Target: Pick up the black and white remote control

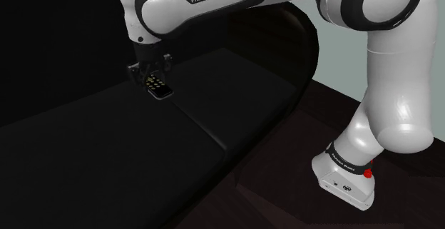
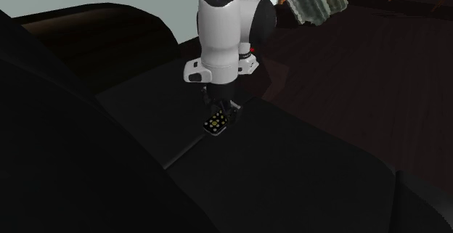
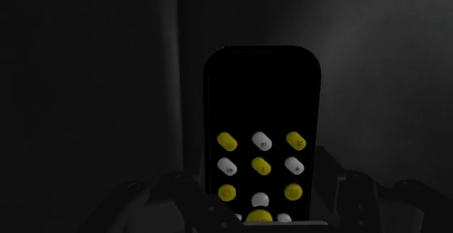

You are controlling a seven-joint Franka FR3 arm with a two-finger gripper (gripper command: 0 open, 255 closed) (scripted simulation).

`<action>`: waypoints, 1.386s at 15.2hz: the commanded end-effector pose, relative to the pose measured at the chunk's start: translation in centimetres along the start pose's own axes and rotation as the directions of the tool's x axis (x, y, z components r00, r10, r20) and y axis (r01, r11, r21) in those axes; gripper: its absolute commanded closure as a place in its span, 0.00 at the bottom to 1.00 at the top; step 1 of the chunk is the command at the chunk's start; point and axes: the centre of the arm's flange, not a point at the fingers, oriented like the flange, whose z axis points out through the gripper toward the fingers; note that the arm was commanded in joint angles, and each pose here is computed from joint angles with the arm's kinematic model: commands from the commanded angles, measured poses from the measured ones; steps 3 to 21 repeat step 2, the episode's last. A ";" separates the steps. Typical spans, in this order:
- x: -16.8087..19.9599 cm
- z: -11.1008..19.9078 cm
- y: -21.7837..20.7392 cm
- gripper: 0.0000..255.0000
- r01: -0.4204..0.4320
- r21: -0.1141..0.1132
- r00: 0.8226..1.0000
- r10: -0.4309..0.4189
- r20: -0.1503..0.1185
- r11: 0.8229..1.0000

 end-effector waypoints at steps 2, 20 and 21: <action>0.0 -0.7 -0.1 1.00 0.000 0.000 1.000 0.000 0.000 1.000; 0.0 -0.7 -0.1 1.00 0.000 0.000 1.000 0.000 0.000 1.000; 0.0 -0.7 -0.1 1.00 0.000 0.000 1.000 0.000 0.000 1.000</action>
